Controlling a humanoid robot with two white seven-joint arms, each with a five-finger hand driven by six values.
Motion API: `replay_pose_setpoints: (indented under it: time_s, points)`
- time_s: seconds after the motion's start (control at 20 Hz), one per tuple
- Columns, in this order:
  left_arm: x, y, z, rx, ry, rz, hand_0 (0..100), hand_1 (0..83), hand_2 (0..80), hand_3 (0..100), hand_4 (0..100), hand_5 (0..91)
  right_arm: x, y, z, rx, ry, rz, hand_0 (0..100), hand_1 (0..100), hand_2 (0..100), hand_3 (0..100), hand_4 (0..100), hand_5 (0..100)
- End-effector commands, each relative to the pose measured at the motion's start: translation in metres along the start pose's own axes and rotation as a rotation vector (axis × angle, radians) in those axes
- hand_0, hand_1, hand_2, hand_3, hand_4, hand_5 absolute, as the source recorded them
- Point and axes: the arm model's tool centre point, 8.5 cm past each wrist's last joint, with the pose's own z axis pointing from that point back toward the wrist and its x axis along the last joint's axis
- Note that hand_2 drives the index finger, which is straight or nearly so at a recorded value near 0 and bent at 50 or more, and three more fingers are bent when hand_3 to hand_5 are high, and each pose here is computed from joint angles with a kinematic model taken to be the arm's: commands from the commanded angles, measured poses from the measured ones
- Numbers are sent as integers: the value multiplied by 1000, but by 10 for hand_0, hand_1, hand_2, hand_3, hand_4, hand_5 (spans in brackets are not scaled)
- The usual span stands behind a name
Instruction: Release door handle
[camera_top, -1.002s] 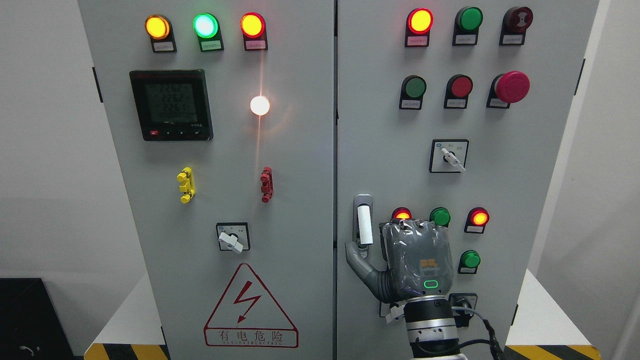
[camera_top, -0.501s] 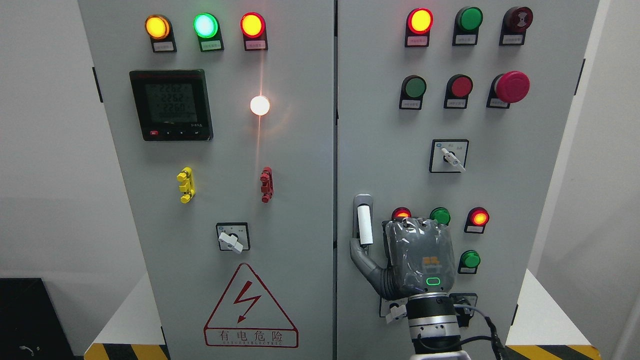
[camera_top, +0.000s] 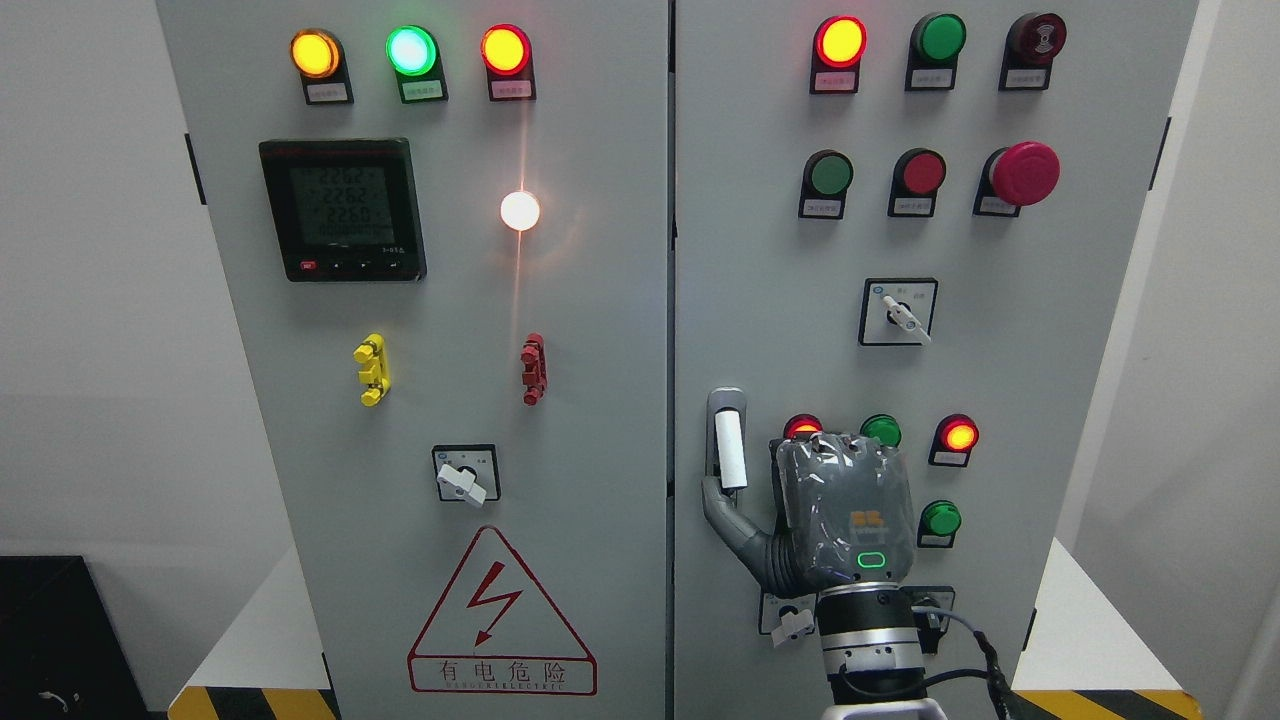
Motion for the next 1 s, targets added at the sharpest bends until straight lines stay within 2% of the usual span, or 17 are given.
replay_pose_setpoints:
  time_s: [0.0, 0.25, 0.45, 0.95]
  points:
    - [0, 0, 0, -1, -1, 0, 120, 556, 0, 0, 0, 0, -2, -1, 0, -3, 7, -3, 362, 260, 982, 1000, 1000, 1000]
    - [0, 0, 0, -1, -1, 0, 120, 556, 0, 0, 0, 0, -1, 0, 0, -1, 6, -5, 369, 243, 982, 1000, 1000, 1000]
    - [0, 0, 0, -1, -1, 0, 120, 556, 0, 0, 0, 0, -1, -1, 0, -3, 8, -5, 429, 237, 982, 1000, 1000, 1000]
    - [0, 0, 0, -1, -1, 0, 120, 556, 0, 0, 0, 0, -2, 0, 1, -3, 10, -5, 454, 265, 984, 1000, 1000, 1000]
